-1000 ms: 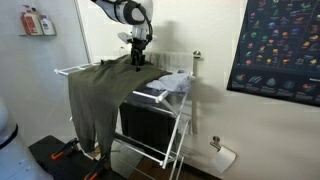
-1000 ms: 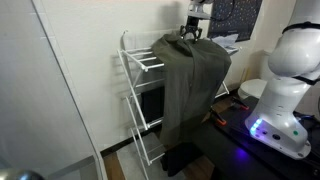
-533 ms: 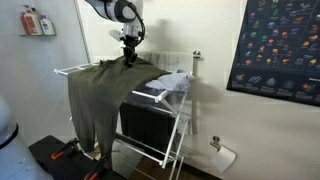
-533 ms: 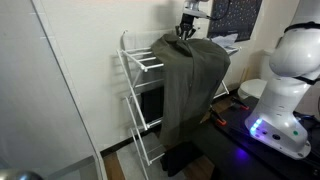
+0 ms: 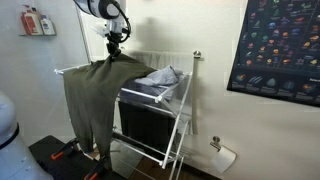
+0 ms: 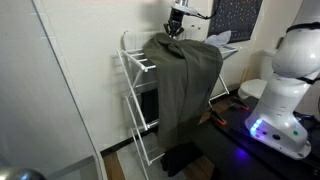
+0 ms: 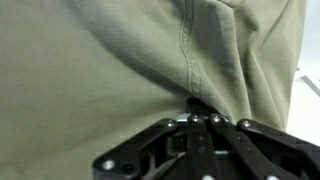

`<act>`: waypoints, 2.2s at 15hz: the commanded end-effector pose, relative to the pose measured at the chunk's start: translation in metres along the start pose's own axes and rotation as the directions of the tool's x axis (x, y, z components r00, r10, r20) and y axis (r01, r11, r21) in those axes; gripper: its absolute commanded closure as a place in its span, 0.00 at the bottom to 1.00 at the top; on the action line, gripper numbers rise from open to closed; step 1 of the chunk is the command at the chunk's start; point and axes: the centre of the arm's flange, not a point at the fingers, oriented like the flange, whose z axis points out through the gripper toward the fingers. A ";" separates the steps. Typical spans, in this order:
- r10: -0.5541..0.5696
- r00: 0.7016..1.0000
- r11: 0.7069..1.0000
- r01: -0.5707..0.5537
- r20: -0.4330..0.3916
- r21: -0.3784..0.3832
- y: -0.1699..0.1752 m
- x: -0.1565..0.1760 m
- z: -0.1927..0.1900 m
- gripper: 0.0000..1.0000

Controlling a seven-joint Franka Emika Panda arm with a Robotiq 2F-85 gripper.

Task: Move the trousers to the left, remove the striped shirt from underneath the trousers and pull it to the right

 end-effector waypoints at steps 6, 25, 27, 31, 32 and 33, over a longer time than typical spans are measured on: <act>-0.059 0.998 0.987 0.058 -0.002 0.152 -0.030 -0.029 -0.013 1.00; 0.250 0.920 0.896 -0.338 -0.302 -0.288 0.200 0.006 -0.102 0.00; 0.282 0.916 0.888 -0.361 -0.285 -0.284 0.215 0.001 -0.085 0.00; 0.284 0.930 0.879 -0.349 -0.232 -0.324 0.221 -0.007 -0.043 0.00; 0.282 0.932 0.876 -0.347 -0.228 -0.336 0.222 -0.008 -0.036 0.25; 0.273 0.934 0.873 -0.342 -0.232 -0.348 0.223 -0.010 -0.031 0.28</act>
